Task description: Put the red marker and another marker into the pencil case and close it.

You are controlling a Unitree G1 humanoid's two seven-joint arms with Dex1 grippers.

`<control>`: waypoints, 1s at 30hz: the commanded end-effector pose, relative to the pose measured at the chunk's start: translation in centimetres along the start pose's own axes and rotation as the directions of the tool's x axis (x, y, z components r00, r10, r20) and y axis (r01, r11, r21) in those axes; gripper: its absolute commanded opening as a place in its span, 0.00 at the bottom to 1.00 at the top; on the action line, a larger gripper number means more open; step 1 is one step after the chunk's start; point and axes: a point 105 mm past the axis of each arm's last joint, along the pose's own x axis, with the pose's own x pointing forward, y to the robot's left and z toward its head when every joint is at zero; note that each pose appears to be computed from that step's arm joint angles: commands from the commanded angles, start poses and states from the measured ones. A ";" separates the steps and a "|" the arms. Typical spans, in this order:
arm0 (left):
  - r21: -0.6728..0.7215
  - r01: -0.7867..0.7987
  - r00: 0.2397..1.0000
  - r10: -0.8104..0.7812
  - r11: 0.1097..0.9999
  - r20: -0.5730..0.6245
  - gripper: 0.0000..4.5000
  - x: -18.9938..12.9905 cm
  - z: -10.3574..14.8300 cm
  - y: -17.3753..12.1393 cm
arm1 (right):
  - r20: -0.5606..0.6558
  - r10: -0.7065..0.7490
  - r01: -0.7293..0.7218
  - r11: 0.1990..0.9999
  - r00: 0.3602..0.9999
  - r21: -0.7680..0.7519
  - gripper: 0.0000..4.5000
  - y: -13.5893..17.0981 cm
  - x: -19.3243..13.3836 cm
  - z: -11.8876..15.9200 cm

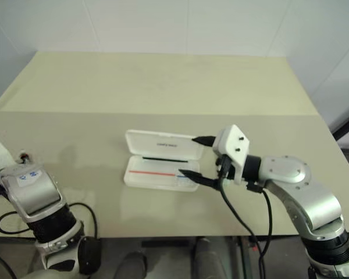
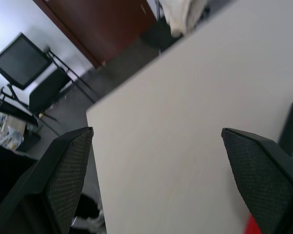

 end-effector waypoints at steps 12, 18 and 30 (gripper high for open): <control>-0.083 0.306 0.934 -0.282 0.949 0.221 1.00 -1.0 1.5 -3.8 | 0.001 -0.035 0.035 0.999 0.999 -0.036 1.00 -0.5 -0.5 0.3; -0.087 0.294 0.941 -0.272 0.952 0.200 1.00 0.0 0.2 -2.8 | -0.013 -0.048 0.048 0.998 0.999 -0.038 1.00 -0.6 -0.9 0.1; -0.200 0.390 0.916 -0.356 0.899 0.185 1.00 2.4 -1.8 -2.9 | -0.024 -0.067 0.066 0.997 0.997 -0.045 1.00 -0.8 -1.2 0.0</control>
